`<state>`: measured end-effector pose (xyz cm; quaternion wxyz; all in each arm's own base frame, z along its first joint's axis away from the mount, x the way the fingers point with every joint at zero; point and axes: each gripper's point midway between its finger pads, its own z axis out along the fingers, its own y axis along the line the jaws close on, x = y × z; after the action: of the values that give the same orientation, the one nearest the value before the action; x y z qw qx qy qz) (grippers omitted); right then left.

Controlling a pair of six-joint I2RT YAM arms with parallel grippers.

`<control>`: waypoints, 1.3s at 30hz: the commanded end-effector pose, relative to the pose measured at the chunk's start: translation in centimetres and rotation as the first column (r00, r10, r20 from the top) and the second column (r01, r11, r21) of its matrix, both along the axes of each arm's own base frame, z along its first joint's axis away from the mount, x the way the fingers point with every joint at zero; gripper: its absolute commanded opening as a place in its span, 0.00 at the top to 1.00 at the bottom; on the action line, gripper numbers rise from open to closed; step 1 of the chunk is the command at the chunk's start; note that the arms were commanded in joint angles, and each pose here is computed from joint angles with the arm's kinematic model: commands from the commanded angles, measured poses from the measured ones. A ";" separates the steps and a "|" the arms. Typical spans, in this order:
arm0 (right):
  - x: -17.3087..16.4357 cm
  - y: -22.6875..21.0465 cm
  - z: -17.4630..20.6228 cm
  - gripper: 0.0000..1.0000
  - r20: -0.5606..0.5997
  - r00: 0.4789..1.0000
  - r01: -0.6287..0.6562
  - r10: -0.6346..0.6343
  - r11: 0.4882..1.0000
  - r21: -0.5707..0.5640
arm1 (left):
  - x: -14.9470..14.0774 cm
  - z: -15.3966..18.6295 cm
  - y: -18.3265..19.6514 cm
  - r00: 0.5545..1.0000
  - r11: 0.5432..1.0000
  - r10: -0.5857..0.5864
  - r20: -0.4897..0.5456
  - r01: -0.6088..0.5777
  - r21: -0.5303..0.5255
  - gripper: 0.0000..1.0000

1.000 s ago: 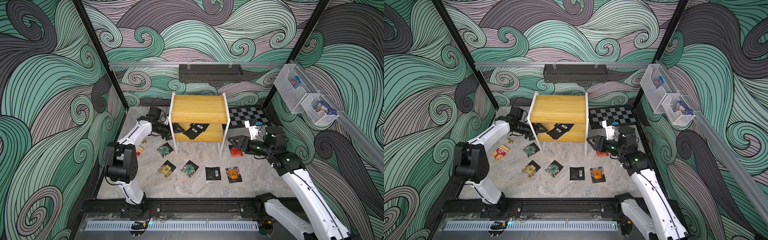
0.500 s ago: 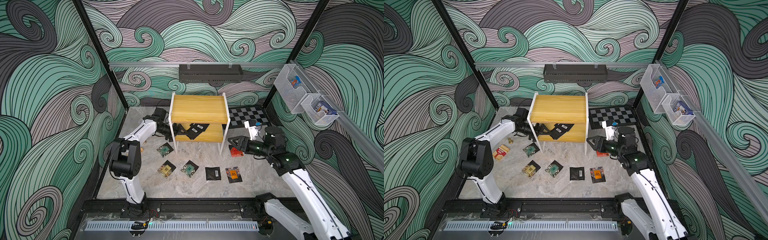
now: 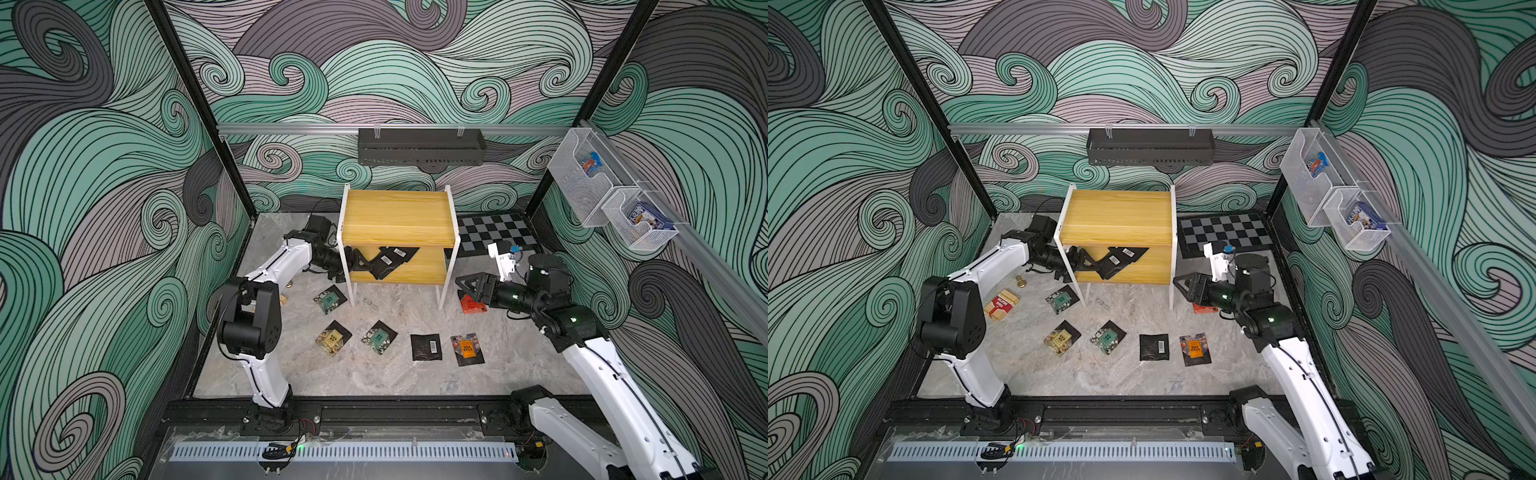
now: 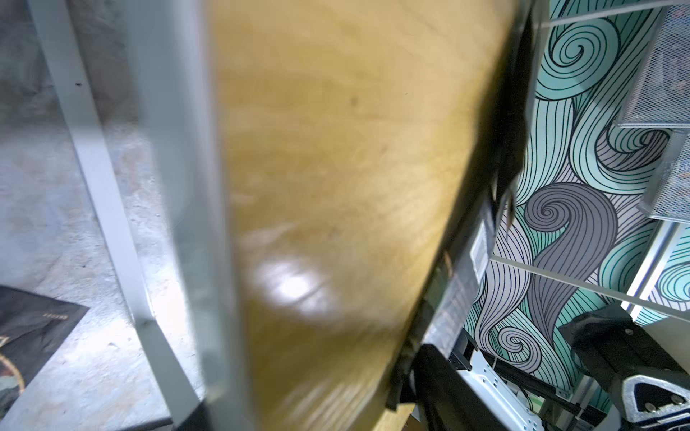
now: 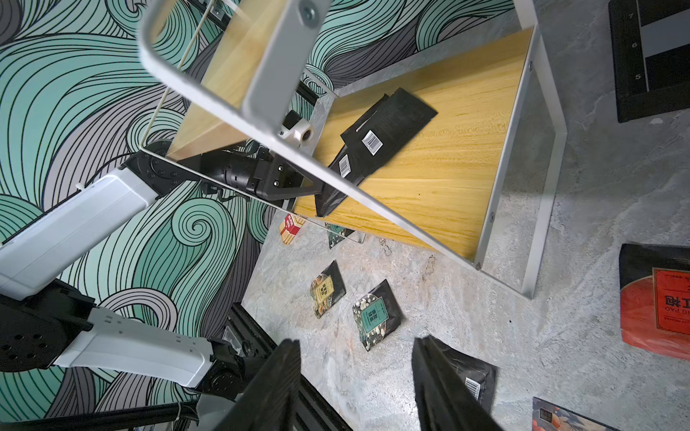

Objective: Remove the tea bags from the shelf
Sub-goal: Pick up the tea bag from the shelf.

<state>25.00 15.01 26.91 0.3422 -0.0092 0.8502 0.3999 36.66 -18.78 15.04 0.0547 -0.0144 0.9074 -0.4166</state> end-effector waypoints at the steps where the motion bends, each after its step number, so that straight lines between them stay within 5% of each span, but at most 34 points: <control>1: -0.2 -0.1 -0.4 0.48 -0.004 1.000 0.005 -0.005 1.000 -0.011 | -0.3 -0.5 2.2 0.999 0.997 0.044 0.003 -0.044 0.067 0.37; 14: -0.2 -0.1 -0.6 0.48 -0.004 1.000 0.004 -0.004 1.000 -0.011 | -0.5 0.6 5.0 0.992 0.989 0.127 0.026 -0.128 0.068 0.49; 39: -0.5 0.0 -0.1 0.48 0.009 1.000 -0.001 0.002 1.000 -0.002 | -0.9 4.7 6.6 0.974 0.980 0.191 0.121 -0.197 0.038 0.97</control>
<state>24.74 14.91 26.99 0.3463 -0.0099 0.8487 0.3996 36.38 -12.63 18.95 0.1391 -0.0745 0.9075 -0.3892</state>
